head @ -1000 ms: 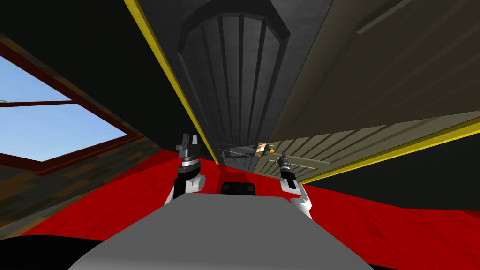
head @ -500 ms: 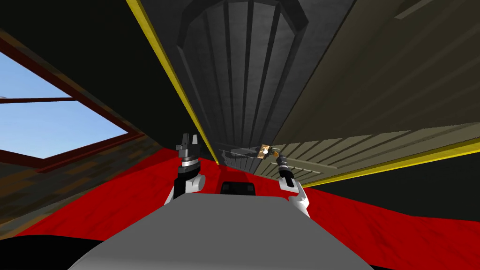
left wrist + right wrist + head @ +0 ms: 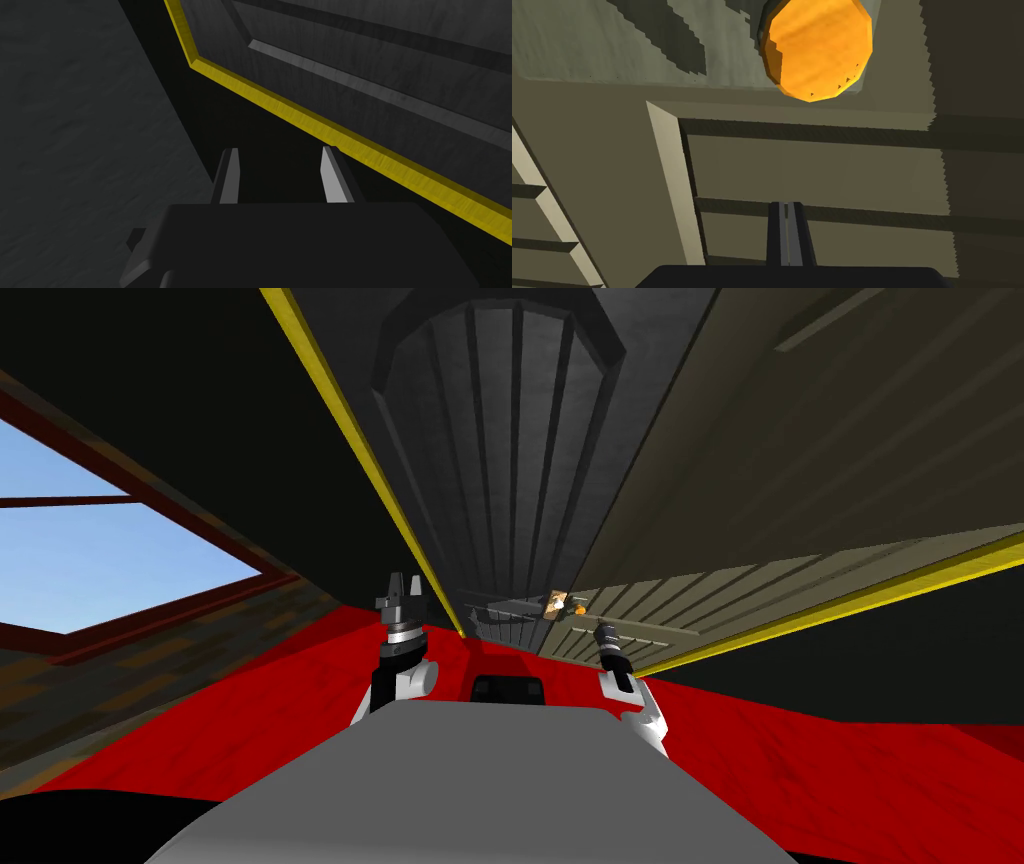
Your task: Pull the door open
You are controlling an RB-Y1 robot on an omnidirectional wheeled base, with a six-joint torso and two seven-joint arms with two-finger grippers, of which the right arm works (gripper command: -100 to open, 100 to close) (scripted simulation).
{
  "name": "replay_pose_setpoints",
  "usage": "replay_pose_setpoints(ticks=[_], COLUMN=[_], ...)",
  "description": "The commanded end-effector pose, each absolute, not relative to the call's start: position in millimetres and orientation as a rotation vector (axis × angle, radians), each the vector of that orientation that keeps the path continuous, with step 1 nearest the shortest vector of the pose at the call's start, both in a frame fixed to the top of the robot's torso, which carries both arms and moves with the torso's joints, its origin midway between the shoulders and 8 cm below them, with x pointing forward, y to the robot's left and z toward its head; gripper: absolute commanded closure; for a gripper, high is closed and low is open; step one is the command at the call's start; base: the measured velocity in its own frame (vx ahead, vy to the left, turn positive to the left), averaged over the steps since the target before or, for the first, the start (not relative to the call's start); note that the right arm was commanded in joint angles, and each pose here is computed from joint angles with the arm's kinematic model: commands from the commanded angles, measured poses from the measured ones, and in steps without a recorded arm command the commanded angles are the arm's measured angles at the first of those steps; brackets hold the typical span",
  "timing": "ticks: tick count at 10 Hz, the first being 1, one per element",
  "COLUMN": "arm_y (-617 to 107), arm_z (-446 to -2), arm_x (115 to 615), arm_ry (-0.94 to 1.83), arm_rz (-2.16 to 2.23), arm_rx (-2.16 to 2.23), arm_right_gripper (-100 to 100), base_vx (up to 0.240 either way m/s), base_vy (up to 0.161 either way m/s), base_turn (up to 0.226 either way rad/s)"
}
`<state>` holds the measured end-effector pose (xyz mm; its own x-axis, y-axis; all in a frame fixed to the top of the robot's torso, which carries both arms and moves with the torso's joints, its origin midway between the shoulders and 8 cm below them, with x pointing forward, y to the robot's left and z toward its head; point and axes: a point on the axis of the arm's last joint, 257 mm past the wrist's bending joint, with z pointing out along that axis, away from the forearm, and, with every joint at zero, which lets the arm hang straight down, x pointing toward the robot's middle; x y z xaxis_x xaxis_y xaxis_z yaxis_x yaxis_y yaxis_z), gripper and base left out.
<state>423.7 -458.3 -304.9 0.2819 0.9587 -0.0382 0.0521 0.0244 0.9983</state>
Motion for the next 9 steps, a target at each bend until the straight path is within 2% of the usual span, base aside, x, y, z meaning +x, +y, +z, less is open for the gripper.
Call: replay_pose_setpoints(ticks=[1,4,6,8,9], arm_y=[-462.5,-451.2,-425.3,-424.4,-443.6], arm_z=[-307.8,-307.7,-302.4,-301.5,-307.8], arm_x=[418.0,417.8,426.7,427.1,416.9], arm_ry=[1.045,1.055,1.066,1.067,1.062], arm_rz=[0.936,0.963,1.024,1.030,0.986], arm_rx=[1.348,1.338,1.313,1.311,1.330], arm_right_gripper=[-100,-100,-100,-100,-100], base_vx=[-0.209,-0.184,-0.180,-0.093,-0.020], base_vy=[-0.046,0.013,0.090,0.066,-0.015], base_turn=[-0.034,0.021,0.093,0.065,-0.139])
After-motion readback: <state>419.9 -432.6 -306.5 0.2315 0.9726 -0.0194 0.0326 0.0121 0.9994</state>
